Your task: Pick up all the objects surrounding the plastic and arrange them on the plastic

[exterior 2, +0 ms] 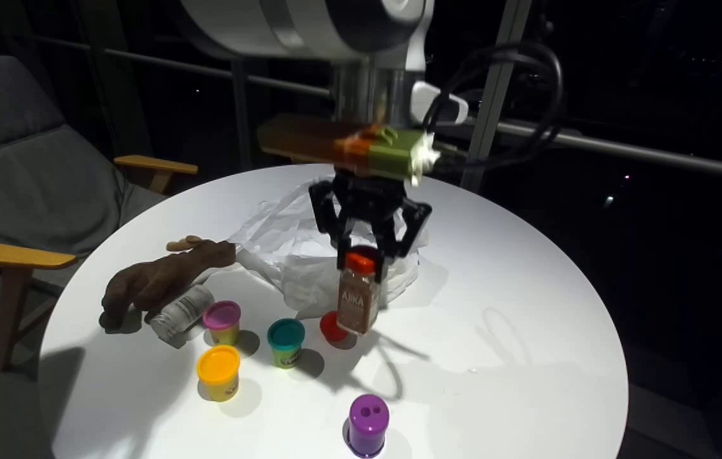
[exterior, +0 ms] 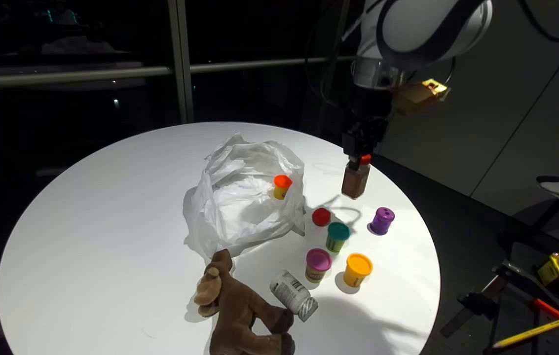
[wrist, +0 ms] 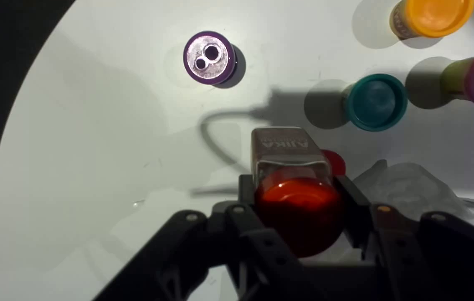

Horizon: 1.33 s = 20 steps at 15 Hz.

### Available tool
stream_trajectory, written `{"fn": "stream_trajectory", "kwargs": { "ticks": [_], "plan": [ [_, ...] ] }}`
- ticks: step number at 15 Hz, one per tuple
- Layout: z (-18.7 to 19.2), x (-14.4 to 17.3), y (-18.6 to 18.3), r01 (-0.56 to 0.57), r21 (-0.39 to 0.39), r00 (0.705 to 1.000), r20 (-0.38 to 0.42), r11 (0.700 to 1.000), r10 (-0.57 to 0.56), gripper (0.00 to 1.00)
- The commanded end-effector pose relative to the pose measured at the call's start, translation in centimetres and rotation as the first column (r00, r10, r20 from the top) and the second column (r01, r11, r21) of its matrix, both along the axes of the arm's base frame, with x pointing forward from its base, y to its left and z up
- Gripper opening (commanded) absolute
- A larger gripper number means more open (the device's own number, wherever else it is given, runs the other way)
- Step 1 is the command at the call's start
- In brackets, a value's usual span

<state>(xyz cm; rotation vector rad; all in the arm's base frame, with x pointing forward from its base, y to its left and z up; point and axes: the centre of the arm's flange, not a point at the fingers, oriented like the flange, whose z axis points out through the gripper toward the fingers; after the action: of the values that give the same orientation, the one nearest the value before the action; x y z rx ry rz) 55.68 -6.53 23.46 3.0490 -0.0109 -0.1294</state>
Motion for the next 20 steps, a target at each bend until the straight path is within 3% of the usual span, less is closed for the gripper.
{"fn": "stream_trajectory", "kwargs": {
  "ticks": [1,4,8,12,20],
  "plan": [
    [7.8,4.1,3.5,-0.004,-0.016,1.0,-0.008,1.0,0.003,0.24],
    [8.4,7.8,6.6,-0.054,-0.016,0.999,-0.006,0.998,0.054,0.24],
    [5.0,12.6,9.2,-0.101,-0.018,0.995,0.011,0.995,0.101,0.24],
    [1.0,16.8,9.9,-0.097,-0.008,0.995,0.027,0.995,0.097,0.24],
    [-0.4,22.7,9.6,-0.079,0.016,0.99,0.118,0.997,0.076,0.24]
  ]
}}
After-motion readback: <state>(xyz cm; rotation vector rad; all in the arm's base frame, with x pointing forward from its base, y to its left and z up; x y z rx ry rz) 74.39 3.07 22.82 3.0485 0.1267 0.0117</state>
